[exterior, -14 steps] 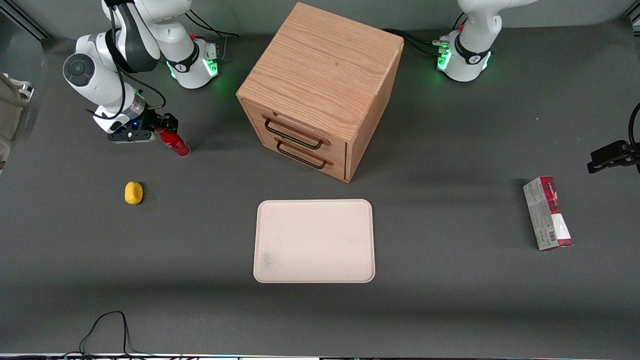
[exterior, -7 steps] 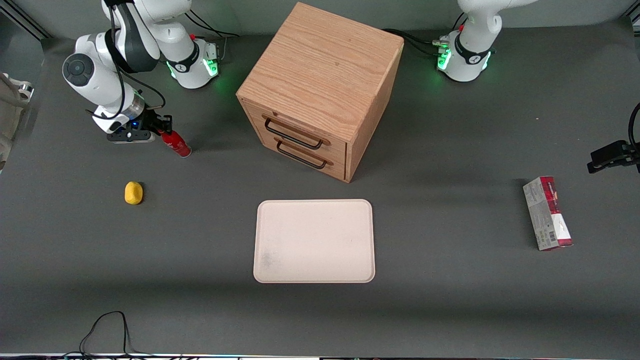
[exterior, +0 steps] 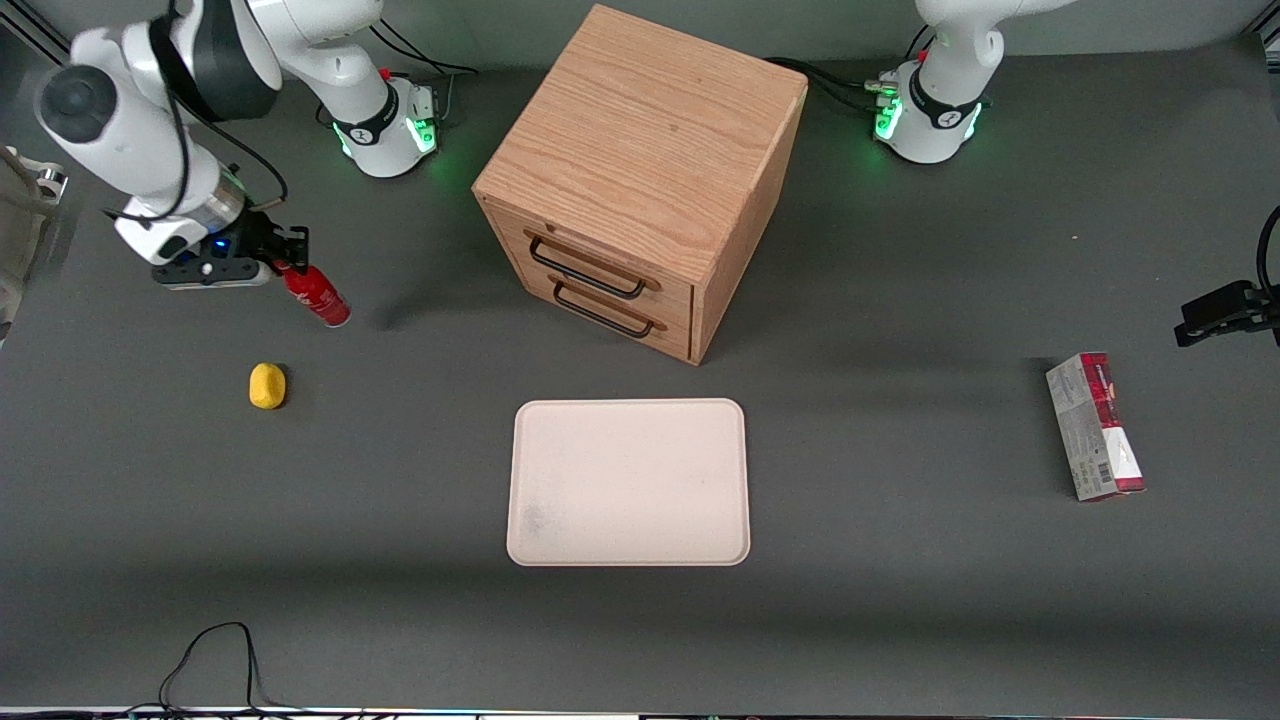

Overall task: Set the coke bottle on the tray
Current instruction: 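Lift the bottle and carry it with the right gripper over the white tray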

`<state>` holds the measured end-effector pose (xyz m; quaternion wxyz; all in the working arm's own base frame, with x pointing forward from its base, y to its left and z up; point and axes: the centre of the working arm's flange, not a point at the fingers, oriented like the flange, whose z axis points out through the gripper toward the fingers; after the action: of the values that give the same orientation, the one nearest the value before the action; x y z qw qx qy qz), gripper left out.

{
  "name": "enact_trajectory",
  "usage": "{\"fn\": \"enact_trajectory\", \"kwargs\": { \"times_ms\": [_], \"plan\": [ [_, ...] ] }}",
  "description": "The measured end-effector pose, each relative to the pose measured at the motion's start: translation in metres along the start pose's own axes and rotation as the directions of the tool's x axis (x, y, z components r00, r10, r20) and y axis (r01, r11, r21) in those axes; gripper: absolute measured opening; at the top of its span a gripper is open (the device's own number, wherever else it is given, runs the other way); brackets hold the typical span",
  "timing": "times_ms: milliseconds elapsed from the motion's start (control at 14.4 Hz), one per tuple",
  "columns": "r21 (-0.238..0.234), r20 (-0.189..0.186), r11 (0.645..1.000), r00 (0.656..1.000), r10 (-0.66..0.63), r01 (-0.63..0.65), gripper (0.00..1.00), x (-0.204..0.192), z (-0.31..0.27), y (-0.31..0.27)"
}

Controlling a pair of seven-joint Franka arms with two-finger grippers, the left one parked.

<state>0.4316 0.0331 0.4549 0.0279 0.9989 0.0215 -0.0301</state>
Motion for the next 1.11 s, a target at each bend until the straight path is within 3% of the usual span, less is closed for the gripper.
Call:
{"fn": "enact_trajectory", "kwargs": {
  "times_ms": [277,624,901,1109],
  "plan": [
    [0.03,0.014,0.999,0.999,-0.032,0.031,0.33,0.059,-0.104,-0.044],
    [0.039,0.001,0.993,0.994,-0.109,0.109,0.33,0.133,-0.171,-0.105],
    [0.084,-0.07,0.974,0.976,-0.207,0.212,0.33,0.185,-0.174,-0.174],
    [0.144,-0.109,0.95,0.959,-0.263,0.277,0.33,0.229,-0.118,-0.229]
  ]
}}
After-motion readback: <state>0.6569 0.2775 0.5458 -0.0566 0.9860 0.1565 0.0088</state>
